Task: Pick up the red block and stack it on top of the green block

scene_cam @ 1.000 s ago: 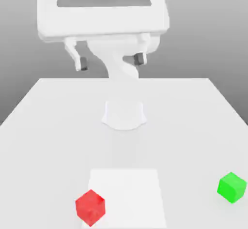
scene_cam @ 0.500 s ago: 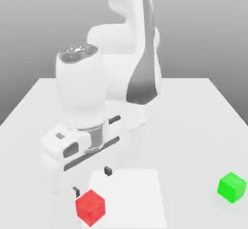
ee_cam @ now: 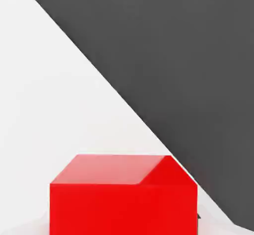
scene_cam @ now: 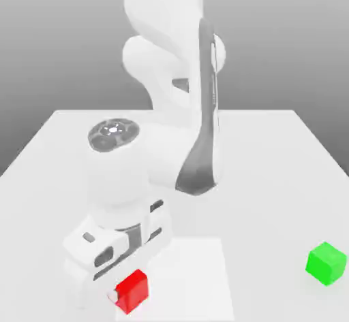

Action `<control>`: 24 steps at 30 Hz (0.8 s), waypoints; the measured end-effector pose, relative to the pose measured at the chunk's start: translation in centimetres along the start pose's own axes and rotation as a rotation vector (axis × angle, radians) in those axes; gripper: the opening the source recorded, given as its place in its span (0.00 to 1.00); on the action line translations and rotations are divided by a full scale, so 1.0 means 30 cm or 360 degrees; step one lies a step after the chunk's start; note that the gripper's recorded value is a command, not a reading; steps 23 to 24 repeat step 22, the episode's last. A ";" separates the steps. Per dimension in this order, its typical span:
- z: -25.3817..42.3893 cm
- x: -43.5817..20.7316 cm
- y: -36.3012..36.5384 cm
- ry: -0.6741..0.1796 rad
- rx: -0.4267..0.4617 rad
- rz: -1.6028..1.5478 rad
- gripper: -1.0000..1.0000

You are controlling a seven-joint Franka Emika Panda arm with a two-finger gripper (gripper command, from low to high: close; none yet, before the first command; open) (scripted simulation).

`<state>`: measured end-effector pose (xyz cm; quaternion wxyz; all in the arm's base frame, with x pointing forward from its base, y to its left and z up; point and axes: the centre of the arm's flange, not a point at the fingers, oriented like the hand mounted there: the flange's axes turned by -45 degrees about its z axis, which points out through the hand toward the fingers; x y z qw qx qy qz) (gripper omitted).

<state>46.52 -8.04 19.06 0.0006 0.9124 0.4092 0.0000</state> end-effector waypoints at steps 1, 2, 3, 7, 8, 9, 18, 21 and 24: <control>-0.036 0.001 -0.004 0.0000 0.0003 -0.0005 0.00; -0.056 0.050 -0.036 0.0002 0.0008 -0.0109 0.00; -0.065 0.112 -0.079 0.0003 0.0013 -0.0248 0.00; -0.094 0.338 -0.281 0.0006 0.0024 -0.0799 0.00; -0.101 0.387 -0.338 0.0006 0.0026 -0.0937 0.00; -0.109 0.433 -0.397 0.0006 0.0027 -0.1074 0.00; -0.016 0.736 -0.978 -0.0004 0.0006 -0.2277 0.00; 0.014 0.745 -1.005 -0.0003 0.0004 -0.2329 1.00; 0.014 0.745 -1.005 -0.0003 0.0004 -0.2329 1.00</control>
